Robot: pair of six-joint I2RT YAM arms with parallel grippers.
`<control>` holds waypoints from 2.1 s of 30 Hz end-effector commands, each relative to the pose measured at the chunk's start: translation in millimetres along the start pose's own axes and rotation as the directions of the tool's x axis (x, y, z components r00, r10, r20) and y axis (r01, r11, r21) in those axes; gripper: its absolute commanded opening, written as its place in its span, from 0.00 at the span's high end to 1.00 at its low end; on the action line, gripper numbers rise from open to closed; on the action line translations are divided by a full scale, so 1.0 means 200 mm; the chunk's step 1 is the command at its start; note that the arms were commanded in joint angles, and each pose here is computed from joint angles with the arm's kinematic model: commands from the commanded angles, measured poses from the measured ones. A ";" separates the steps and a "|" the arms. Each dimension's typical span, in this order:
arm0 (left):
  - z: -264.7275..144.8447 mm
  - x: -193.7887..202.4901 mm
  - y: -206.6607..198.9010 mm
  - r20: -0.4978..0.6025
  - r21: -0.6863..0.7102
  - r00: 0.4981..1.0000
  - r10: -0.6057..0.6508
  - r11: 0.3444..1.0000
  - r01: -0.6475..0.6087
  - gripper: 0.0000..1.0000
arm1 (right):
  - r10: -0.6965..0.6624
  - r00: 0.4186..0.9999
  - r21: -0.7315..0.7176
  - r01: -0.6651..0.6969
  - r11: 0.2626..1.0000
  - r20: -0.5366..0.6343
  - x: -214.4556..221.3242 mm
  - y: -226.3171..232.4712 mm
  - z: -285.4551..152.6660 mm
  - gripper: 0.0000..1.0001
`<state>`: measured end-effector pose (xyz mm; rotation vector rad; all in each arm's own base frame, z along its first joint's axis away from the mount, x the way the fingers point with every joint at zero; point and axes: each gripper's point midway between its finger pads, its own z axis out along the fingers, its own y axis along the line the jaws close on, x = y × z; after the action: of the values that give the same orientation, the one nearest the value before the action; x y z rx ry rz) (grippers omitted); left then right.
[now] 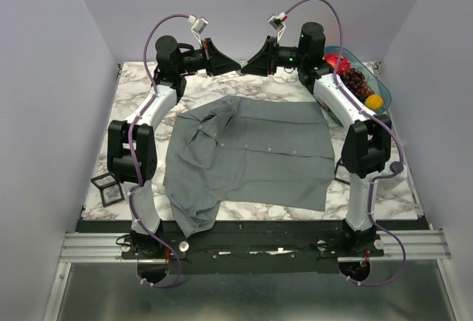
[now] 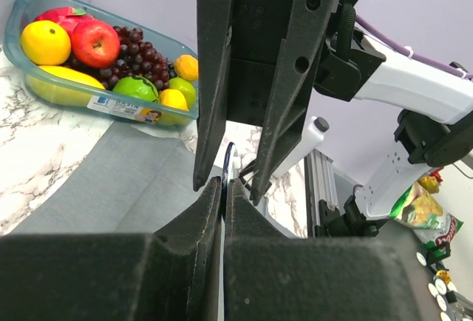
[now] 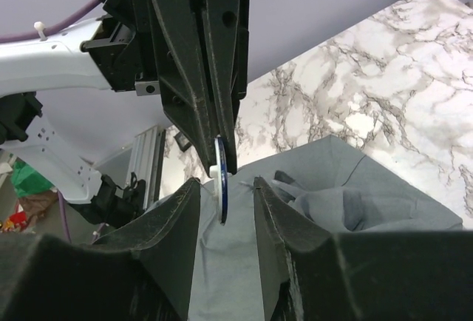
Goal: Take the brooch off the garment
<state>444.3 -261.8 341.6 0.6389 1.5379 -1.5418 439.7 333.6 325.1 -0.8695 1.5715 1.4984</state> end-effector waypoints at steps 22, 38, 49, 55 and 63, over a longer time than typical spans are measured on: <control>0.03 -0.02 -0.12 -0.027 0.091 0.996 0.081 0.993 -0.079 1.00 | 0.047 0.999 0.094 -0.048 0.994 0.013 0.03 -0.12 0.02 0.62; 0.03 0.00 -0.19 -0.049 0.142 0.990 0.132 0.982 -0.124 1.00 | 0.086 0.996 0.180 -0.092 0.979 0.038 0.02 -0.21 -0.01 0.62; 0.06 0.03 -0.23 -0.087 0.179 0.981 0.174 0.971 -0.156 1.00 | 0.120 0.990 0.257 -0.137 0.957 0.079 -0.02 -0.30 -0.05 0.63; 0.07 0.04 -0.24 -0.103 0.191 0.977 0.188 0.968 -0.166 1.00 | 0.144 0.985 0.289 -0.165 0.943 0.094 -0.01 -0.33 -0.06 0.63; 0.07 0.05 -0.20 -0.107 0.158 0.977 0.184 0.973 -0.166 1.00 | 0.146 0.981 0.346 -0.183 0.920 0.130 -0.04 -0.39 -0.13 0.64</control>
<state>445.5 -266.8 342.6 0.7637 1.4663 -1.4534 460.0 327.8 312.4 -0.6544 1.7594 1.4631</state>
